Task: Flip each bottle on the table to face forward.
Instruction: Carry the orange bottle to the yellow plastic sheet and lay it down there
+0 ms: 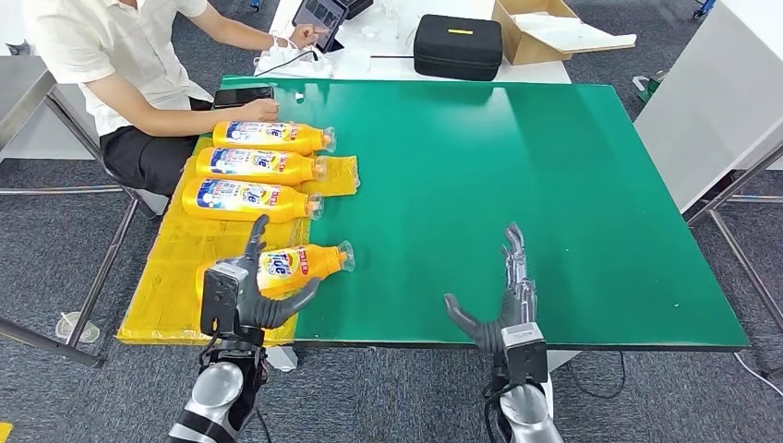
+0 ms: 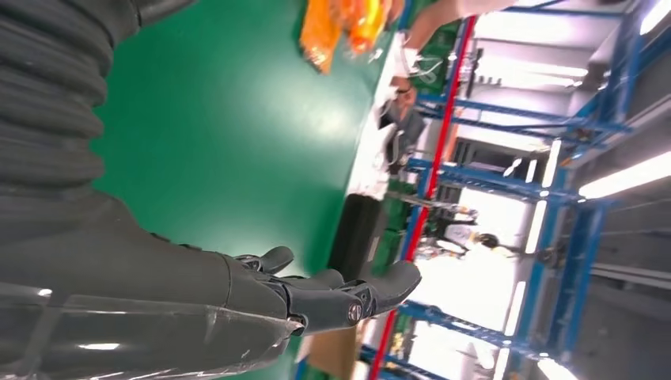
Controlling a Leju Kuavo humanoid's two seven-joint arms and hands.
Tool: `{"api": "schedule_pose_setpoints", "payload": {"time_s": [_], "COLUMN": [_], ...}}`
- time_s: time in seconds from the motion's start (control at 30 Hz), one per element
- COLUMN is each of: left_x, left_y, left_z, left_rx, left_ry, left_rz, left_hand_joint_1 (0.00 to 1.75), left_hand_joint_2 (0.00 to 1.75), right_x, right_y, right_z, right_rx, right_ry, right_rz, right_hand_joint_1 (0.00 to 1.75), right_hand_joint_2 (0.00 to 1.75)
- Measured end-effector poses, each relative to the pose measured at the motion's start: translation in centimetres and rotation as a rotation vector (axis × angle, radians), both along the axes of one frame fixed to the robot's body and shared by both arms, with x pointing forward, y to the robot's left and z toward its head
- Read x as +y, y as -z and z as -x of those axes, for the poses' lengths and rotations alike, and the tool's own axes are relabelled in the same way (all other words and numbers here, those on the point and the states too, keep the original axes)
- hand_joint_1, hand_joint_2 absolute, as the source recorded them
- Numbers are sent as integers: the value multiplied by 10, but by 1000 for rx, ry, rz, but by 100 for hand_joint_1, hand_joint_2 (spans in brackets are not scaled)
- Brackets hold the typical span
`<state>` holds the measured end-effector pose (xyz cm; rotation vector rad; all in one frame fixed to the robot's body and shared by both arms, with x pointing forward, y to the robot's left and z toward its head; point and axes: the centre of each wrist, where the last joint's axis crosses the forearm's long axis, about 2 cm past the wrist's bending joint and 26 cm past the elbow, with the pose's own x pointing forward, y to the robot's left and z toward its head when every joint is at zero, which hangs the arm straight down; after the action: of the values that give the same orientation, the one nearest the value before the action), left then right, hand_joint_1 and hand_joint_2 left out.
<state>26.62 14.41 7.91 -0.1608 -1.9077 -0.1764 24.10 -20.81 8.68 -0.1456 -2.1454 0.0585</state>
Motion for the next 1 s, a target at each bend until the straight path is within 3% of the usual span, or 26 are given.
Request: {"api": "schedule_pose_setpoints", "payload": {"time_s": [0.03,0.07,0.17,0.2,0.3,0.5,0.63,0.77,1.0], "left_x": [0,0,0,0,-2,-1,3,7,5], "left_y": [-1,-2,-4,-4,-6,-16,-25,-31,-30], "left_z": [0,1,2,2,5,5,5,10,18], "left_rx": [-11,-21,-33,-30,-29,-54,-38,-69,-60], "left_ry": [-29,-54,-96,-105,-148,-251,-147,-96,-92], "left_rz": [-13,-25,-31,-26,-11,20,129,160,183], "left_hand_joint_1": [0,0,0,0,0,0,0,0,0], "left_hand_joint_2": [175,131,131,175,175,175,175,175,175], "right_x": [3,7,14,16,17,13,13,7,-11], "right_y": [-2,-4,-7,-8,-11,-7,-1,2,0], "right_z": [2,3,9,10,13,15,17,18,21], "right_rx": [-7,-11,6,10,2,24,55,79,30], "right_ry": [-16,-38,-150,-198,-265,-95,-21,24,209], "right_rz": [-9,-27,-153,-206,-280,-261,-256,-251,-120], "right_hand_joint_1": [0,0,0,0,0,0,0,0,0], "right_hand_joint_2": [44,0,0,0,0,0,175,175,175]}}
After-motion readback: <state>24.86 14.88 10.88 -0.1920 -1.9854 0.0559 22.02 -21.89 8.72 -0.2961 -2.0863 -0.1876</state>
